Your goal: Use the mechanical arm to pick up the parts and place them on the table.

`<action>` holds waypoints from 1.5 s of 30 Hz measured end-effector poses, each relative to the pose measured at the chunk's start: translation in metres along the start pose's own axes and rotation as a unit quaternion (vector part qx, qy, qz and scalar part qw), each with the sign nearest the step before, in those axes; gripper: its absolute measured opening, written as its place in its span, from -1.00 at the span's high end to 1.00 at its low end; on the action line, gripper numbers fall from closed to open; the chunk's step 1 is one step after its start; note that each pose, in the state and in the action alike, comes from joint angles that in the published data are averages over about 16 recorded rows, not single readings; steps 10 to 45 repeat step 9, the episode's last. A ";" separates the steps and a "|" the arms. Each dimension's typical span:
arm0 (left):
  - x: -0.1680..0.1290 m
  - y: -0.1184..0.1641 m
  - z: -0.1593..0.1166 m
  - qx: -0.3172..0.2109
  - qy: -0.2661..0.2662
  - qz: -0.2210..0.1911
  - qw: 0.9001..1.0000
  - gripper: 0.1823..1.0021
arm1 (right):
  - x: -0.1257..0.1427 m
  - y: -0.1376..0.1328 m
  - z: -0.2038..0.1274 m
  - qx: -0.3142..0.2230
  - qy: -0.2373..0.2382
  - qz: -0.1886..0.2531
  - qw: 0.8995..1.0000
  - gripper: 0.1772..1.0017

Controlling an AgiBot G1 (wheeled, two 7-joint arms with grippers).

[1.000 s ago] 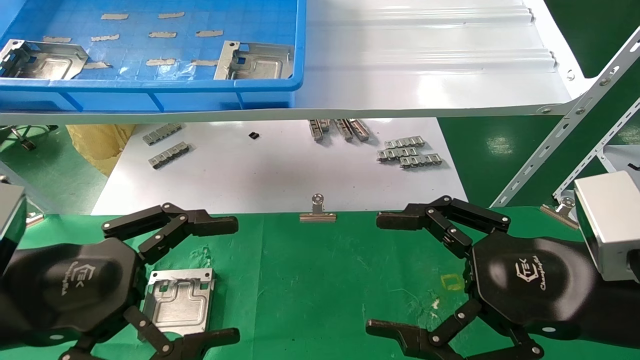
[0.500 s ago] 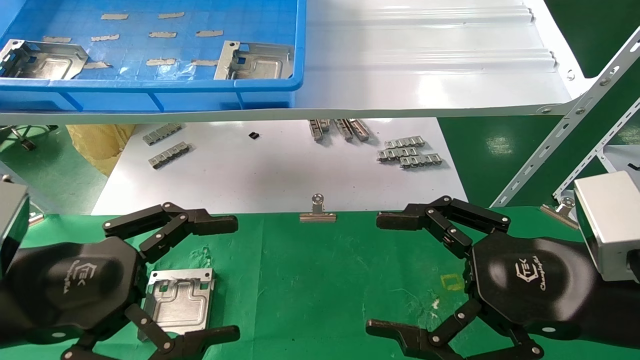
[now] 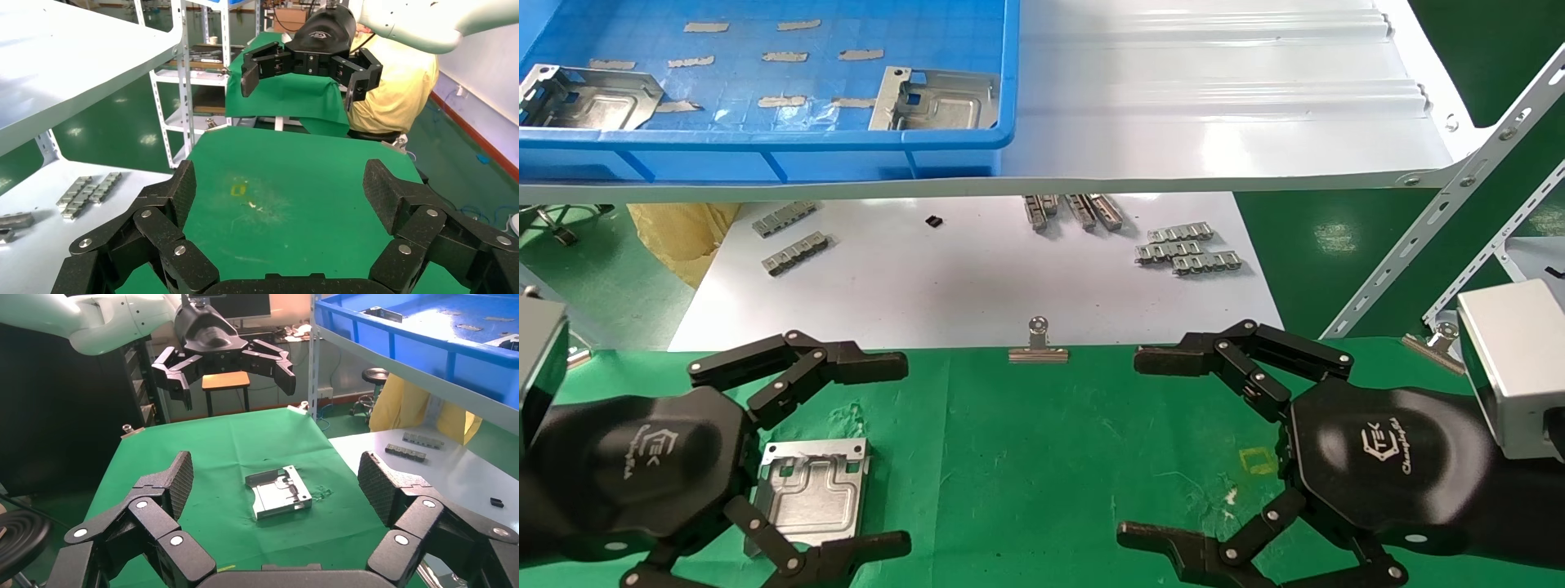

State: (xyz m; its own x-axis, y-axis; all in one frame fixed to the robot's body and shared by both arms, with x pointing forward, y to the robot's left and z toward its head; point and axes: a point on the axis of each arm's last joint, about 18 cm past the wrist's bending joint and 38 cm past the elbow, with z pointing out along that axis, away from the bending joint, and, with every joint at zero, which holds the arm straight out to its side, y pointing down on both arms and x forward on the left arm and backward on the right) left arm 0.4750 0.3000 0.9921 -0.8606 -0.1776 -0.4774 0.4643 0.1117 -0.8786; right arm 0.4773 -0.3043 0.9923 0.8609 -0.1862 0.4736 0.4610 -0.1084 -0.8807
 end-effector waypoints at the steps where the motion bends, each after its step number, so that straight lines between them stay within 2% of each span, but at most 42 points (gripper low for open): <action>1: 0.000 0.000 0.000 0.000 0.000 0.000 1.000 -1.00 | 0.000 0.000 0.000 0.000 0.000 0.000 1.000 -1.00; 45: 0.000 0.000 0.000 0.000 0.000 0.000 1.000 -1.00 | 0.000 0.000 0.000 0.000 0.000 0.000 1.000 -1.00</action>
